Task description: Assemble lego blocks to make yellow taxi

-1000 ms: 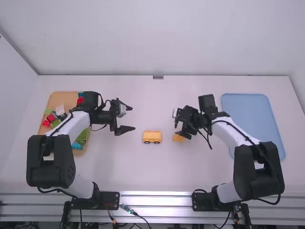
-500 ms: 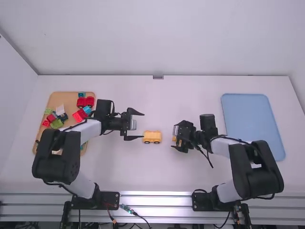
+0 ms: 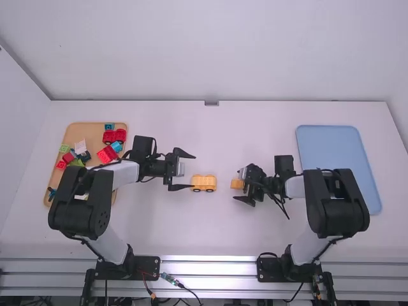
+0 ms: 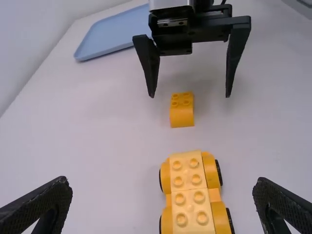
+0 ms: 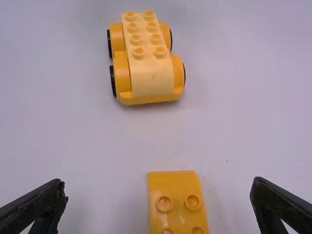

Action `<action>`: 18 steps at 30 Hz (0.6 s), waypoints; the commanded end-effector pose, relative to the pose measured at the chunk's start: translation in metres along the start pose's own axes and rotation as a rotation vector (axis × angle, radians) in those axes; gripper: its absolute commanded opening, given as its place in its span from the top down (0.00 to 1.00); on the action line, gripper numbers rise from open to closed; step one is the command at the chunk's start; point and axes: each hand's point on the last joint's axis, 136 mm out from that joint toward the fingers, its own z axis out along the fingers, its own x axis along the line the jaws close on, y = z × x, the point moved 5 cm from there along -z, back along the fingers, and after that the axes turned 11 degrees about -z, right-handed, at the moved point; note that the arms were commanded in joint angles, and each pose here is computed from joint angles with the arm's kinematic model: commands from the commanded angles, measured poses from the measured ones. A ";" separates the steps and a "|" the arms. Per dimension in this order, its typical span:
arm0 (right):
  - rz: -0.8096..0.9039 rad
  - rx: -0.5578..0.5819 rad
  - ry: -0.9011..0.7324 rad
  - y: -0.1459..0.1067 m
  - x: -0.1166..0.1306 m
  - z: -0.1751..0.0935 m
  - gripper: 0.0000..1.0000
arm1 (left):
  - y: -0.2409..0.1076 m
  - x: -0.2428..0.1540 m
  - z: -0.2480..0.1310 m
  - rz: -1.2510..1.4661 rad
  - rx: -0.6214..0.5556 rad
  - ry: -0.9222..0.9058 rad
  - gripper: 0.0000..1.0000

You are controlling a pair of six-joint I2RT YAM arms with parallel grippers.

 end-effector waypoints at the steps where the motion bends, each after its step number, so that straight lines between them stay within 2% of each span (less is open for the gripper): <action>1: -0.025 -0.067 0.018 0.001 -0.006 0.005 0.01 | -0.004 -0.011 0.002 -0.036 -0.028 -0.029 0.01; 6: -0.004 -0.097 0.035 -0.006 -0.012 0.013 0.02 | -0.007 -0.014 0.003 -0.018 -0.031 -0.022 0.01; 9: 0.024 -0.143 0.034 -0.011 -0.020 0.013 0.12 | -0.008 -0.015 0.003 -0.024 -0.036 -0.010 0.01; 12: 0.053 -0.154 0.030 -0.015 -0.022 0.009 0.16 | -0.008 -0.013 0.004 -0.052 -0.042 0.006 0.01; 18: 0.101 -0.144 0.028 -0.025 -0.016 0.005 0.18 | -0.007 -0.012 0.004 -0.057 -0.053 0.018 0.01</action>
